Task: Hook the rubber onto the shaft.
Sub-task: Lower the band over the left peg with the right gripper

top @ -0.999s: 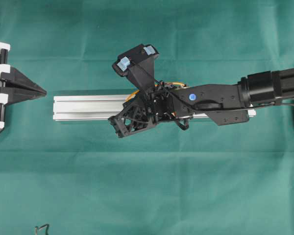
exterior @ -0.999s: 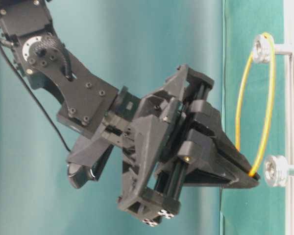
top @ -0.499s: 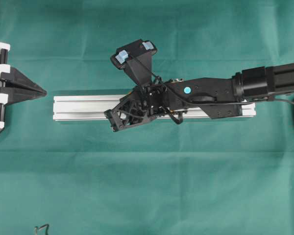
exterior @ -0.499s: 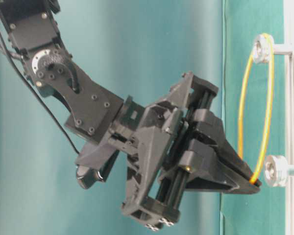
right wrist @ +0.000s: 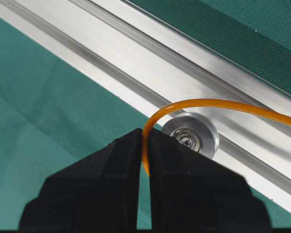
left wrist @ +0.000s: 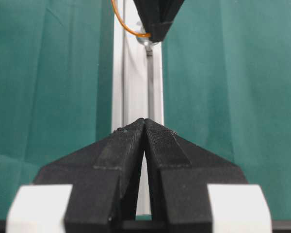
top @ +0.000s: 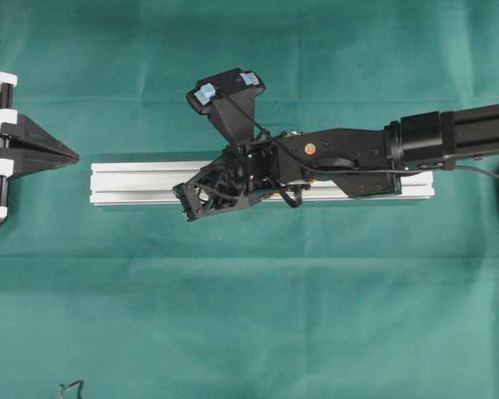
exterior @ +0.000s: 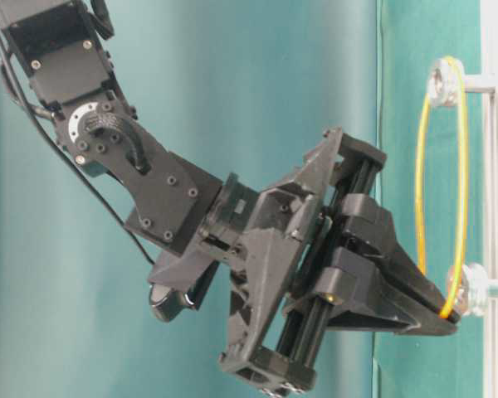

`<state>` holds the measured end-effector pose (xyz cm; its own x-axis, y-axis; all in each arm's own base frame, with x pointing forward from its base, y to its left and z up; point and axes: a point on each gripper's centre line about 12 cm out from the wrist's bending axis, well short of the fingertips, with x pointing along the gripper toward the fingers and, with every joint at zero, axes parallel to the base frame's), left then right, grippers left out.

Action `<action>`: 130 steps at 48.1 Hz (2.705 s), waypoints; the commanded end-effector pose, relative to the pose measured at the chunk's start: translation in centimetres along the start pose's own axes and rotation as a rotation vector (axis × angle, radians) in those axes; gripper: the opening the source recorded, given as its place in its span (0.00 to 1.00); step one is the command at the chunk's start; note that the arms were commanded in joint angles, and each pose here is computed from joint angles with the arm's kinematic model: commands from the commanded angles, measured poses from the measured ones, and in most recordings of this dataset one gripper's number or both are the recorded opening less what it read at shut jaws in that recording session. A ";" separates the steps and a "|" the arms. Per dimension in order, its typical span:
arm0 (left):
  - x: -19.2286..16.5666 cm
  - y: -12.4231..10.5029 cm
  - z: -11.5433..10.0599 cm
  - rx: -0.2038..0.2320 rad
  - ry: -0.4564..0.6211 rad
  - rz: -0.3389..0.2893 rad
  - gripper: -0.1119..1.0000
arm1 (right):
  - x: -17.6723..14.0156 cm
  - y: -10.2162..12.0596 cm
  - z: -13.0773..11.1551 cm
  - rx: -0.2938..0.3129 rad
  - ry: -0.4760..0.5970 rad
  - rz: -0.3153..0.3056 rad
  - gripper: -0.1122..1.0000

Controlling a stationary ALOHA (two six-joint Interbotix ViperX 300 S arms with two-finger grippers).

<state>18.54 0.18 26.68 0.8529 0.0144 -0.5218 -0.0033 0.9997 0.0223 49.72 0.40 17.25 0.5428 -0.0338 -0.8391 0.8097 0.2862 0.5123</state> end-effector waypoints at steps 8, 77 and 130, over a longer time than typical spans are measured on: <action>-0.4 0.1 1.2 0.000 -0.032 0.003 0.10 | -1.0 1.7 0.7 0.028 -0.004 0.055 0.16; -0.4 0.1 1.2 0.008 -0.031 0.003 0.10 | 1.0 0.9 -0.8 0.116 0.090 -0.012 0.16; -0.4 0.1 1.2 0.002 -0.031 0.003 0.10 | -2.0 -1.7 -2.0 0.068 0.093 -0.072 0.16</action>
<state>18.54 0.18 26.68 0.8529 0.0144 -0.5218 -0.0017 0.9997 0.0250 46.97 1.82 15.44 0.4198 0.0397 -0.9068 0.8830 0.2131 0.4181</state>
